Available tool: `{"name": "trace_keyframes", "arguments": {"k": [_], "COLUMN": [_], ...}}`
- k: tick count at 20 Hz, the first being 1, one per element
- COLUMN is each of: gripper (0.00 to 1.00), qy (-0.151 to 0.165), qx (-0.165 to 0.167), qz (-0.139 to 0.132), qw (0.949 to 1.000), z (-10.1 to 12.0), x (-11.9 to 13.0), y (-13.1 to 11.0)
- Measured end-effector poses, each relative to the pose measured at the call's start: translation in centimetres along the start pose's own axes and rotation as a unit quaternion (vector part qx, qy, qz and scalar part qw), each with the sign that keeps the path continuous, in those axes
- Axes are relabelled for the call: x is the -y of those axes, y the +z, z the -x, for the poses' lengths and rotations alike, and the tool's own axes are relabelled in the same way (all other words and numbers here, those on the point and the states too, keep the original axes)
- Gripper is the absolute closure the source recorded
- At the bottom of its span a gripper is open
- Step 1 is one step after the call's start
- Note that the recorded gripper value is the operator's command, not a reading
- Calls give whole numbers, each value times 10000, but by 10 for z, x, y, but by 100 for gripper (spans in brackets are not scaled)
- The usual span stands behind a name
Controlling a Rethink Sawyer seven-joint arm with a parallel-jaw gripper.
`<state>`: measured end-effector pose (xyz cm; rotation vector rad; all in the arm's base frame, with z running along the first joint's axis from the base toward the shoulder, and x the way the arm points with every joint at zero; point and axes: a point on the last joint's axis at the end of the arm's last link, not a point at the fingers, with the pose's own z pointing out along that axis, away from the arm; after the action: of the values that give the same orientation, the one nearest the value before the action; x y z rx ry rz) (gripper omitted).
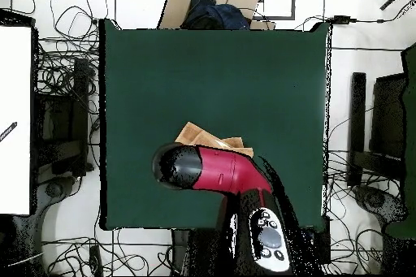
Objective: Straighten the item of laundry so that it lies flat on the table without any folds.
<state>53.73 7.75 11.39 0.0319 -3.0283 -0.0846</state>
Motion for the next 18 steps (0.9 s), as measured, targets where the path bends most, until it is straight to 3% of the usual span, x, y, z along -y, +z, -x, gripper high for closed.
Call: {"name": "trace_keyframes", "arguments": {"k": [18], "gripper": [0], "qy": [-1], "qx": [-213], "qz": [138], "qw": [9997], "z": [7], "x": [-1], "y": [31]}}
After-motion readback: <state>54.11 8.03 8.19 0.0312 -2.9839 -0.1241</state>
